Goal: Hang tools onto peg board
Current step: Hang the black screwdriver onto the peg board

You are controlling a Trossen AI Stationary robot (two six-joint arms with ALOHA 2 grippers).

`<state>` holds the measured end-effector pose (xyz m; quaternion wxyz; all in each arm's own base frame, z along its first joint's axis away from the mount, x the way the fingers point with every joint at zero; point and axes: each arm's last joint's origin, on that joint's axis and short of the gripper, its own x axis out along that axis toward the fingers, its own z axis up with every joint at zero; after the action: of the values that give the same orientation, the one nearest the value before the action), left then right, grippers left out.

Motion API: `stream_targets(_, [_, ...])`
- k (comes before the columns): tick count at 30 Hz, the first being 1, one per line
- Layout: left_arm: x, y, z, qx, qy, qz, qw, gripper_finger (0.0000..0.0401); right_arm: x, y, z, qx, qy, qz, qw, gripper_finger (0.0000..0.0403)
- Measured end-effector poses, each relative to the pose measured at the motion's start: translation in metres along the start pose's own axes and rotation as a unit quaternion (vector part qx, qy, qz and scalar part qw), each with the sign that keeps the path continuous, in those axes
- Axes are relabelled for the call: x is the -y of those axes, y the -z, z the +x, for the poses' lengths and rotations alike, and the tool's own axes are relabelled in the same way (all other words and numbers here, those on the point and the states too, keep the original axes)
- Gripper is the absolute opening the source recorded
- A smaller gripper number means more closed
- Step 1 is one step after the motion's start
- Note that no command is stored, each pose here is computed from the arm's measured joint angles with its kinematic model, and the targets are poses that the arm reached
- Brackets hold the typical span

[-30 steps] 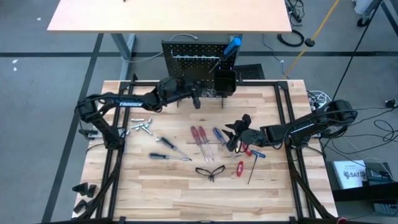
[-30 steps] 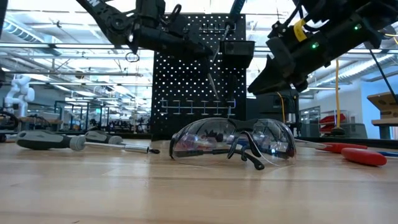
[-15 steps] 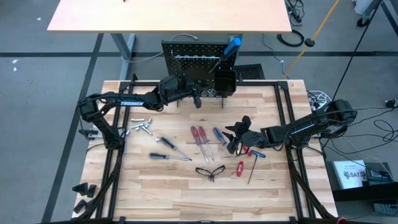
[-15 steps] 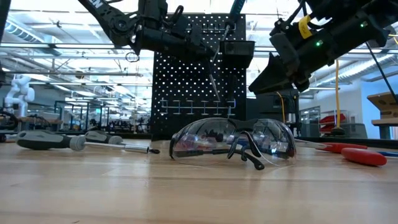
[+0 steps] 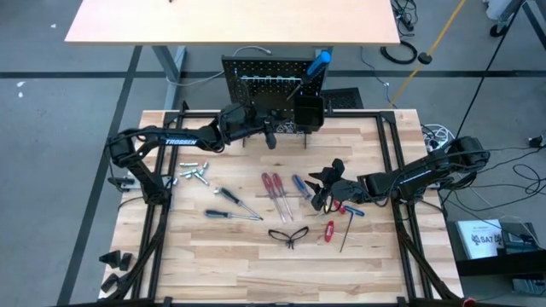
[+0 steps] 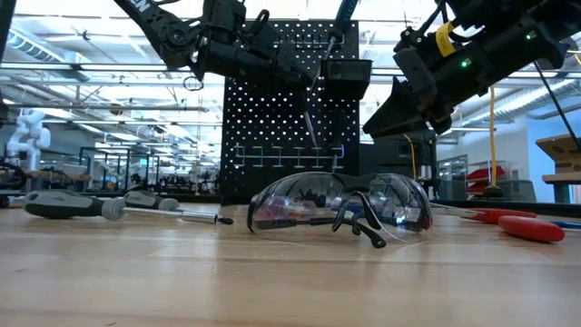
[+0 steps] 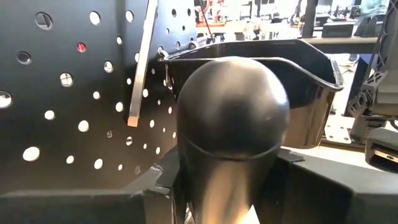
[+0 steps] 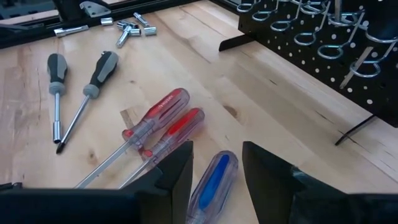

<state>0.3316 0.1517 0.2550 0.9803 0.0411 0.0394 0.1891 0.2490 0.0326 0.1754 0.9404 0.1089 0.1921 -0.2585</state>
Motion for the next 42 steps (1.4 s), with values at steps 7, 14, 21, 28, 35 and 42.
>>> stream_targets(7, [-0.001,0.003,0.006,-0.014,0.000,0.006,1.000,0.0122,0.000,-0.001,0.000,0.003,0.000,0.004,1.000,0.0130])
stream_targets(14, [-0.003,0.002,0.027,-0.075,0.007,0.006,0.997,0.0122,0.000,-0.001,0.000,0.007,0.009,0.010,1.000,0.0130])
stream_targets(21, [-0.003,0.001,0.028,-0.076,0.007,0.003,0.997,0.0122,0.000,-0.001,0.000,0.006,0.009,0.013,1.000,0.0130])
stream_targets(28, [-0.003,0.006,0.029,-0.092,0.008,0.004,0.996,0.0122,0.000,-0.001,0.000,0.006,0.009,0.013,1.000,0.0130])
stream_targets(35, [-0.002,0.013,0.033,-0.095,0.008,0.004,0.995,0.0122,0.000,-0.001,0.000,0.006,0.008,0.018,1.000,0.0130])
stream_targets(42, [-0.002,0.012,0.033,-0.093,0.004,0.002,0.996,0.0250,0.000,-0.001,0.000,0.006,0.008,0.019,1.000,0.0130])
